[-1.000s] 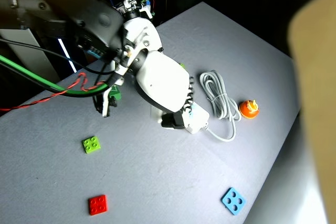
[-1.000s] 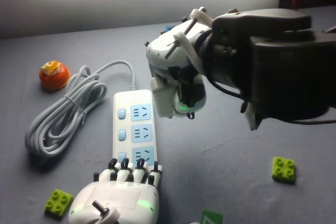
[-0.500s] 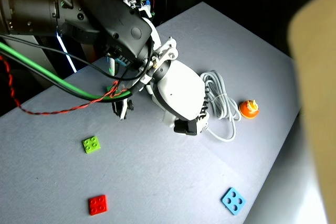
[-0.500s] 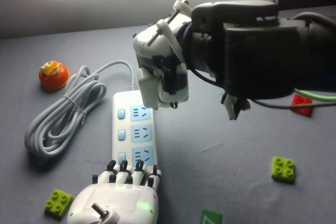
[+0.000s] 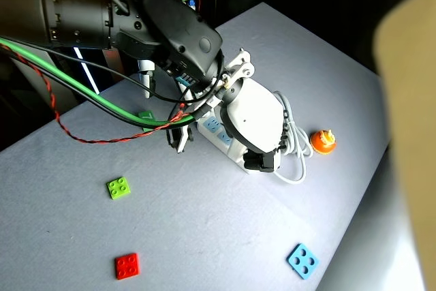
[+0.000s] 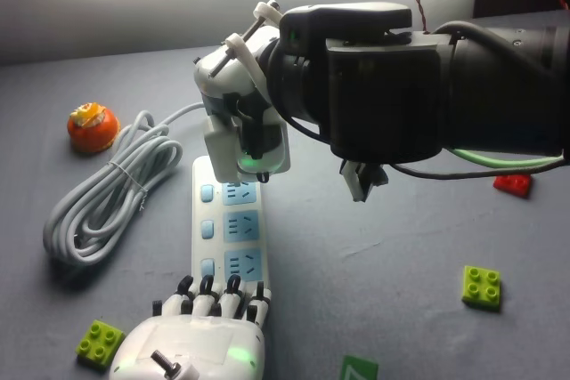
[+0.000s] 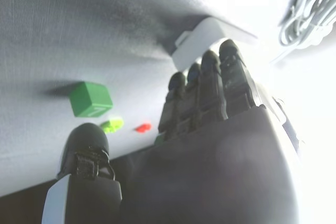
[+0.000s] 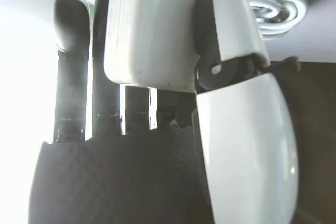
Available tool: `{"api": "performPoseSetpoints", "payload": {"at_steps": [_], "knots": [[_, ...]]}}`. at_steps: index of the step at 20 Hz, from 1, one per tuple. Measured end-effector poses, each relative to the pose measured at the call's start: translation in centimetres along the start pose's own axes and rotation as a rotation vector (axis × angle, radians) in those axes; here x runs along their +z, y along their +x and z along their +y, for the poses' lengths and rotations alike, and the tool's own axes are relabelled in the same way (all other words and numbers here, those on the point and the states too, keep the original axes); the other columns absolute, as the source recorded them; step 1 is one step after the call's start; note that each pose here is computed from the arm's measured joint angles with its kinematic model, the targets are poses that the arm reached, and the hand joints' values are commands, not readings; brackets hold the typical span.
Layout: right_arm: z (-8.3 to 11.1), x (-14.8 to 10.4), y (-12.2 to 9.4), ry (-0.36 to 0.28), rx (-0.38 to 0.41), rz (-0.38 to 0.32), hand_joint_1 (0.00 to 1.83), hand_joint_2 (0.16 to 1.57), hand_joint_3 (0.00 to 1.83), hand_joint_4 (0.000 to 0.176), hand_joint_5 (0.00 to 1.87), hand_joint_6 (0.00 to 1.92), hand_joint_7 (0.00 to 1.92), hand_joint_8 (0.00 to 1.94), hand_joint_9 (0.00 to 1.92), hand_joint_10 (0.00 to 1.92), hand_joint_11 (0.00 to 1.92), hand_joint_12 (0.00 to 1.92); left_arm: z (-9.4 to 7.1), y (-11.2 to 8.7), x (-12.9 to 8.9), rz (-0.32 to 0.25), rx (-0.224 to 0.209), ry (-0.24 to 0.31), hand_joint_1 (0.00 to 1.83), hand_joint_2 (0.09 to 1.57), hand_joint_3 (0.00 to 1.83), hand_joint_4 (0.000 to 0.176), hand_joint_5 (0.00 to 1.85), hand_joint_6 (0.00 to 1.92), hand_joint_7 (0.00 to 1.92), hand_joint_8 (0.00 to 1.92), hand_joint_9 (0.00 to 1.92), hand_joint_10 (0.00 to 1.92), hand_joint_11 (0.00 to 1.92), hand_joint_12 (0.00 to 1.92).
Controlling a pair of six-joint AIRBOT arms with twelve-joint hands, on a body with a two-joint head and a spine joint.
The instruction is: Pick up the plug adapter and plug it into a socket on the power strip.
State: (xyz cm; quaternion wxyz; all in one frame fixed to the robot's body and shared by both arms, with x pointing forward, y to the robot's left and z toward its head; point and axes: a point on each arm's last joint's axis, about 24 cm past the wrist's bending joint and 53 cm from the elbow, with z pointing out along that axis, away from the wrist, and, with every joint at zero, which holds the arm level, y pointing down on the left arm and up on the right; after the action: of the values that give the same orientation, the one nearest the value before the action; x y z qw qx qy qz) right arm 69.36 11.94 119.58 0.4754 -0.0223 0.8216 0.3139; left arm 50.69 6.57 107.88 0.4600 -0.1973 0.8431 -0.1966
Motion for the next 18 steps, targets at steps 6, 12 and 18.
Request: {"api": "performPoseSetpoints", "payload": {"at_steps": [6, 12, 18], "knots": [[0.1, 0.6, 1.3, -0.007, 0.011, 0.019, 1.23, 1.16, 0.0, 0.0, 0.86, 1.0, 0.95, 1.25, 0.81, 1.2, 0.65, 1.64, -0.3, -0.2, 0.3, -0.002, 0.0, 0.009, 0.0, 1.27, 0.0, 0.0, 0.01, 0.0, 0.0, 0.0, 0.0, 0.0, 0.01, 0.01], [-0.1, 0.8, 1.3, -0.008, 0.015, 0.019, 1.24, 1.14, 0.0, 0.0, 0.92, 0.91, 0.96, 1.24, 0.82, 1.18, 0.67, 1.59, -0.4, -0.1, 0.3, -0.001, 0.002, 0.017, 0.0, 1.26, 0.0, 0.0, 0.04, 0.01, 0.0, 0.0, 0.0, 0.0, 0.04, 0.02], [-0.3, 1.0, 1.0, -0.01, 0.023, 0.017, 1.24, 1.14, 0.0, 0.0, 0.91, 0.94, 0.97, 1.22, 0.81, 1.19, 0.65, 1.62, -0.7, -0.2, 0.4, -0.001, -0.001, 0.023, 0.0, 1.27, 0.0, 0.0, 0.03, 0.0, 0.0, 0.0, 0.0, 0.0, 0.04, 0.03]]}}
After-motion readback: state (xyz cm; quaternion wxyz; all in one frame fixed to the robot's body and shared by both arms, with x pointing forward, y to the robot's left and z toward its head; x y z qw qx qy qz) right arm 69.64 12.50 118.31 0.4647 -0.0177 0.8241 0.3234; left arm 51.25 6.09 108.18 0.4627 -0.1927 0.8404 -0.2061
